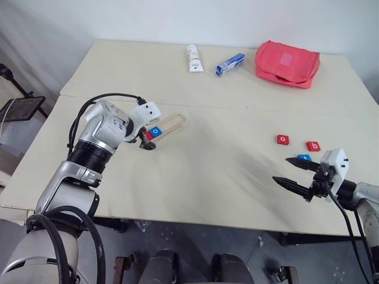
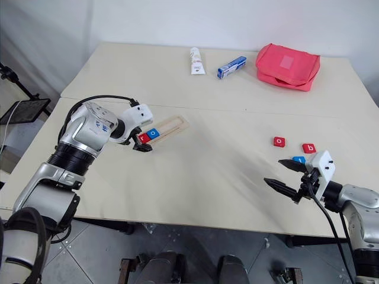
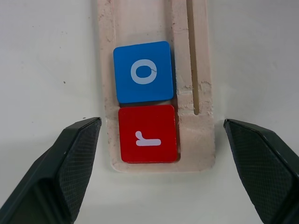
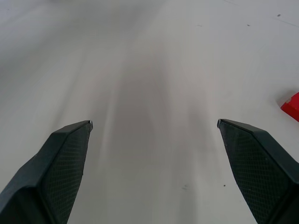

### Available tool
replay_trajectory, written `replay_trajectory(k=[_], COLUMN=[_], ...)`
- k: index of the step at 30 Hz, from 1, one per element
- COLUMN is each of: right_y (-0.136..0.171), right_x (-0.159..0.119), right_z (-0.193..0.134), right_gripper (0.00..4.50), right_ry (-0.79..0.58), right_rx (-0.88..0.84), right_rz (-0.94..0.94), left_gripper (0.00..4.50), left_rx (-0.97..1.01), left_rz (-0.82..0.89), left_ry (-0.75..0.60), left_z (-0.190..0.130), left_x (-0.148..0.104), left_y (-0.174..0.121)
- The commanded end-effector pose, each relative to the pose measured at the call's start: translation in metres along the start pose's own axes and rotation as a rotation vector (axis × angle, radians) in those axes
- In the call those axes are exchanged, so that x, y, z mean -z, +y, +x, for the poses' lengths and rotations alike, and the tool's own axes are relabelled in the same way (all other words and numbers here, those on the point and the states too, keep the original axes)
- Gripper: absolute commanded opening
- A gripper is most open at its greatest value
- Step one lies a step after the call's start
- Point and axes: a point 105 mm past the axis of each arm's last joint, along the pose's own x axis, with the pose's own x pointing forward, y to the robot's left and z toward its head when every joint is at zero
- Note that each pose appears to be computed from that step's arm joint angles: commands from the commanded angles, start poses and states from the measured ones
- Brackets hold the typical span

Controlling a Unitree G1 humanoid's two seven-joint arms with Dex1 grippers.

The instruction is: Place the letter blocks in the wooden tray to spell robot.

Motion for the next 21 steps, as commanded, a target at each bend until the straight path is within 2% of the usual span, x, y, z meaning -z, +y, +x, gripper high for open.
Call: replay_trajectory(k=[1,21], right_y=[-0.002,-0.001], right_x=[-0.012,-0.011], right_z=[-0.006,-0.007], right_gripper=[4.5,4.5], right_ry=[-0.013,-0.016], right_rx=[0.008,0.009], right_rz=[-0.04,-0.045], left_gripper=[4.47,4.47], left_rx=[-0.014,0.026], left_rz=[-0.003,-0.124], left_ry=[0.021,0.111], left_z=[0.004,0.015], left_x=[0.005,0.025], left_y=[0.001,-0.006])
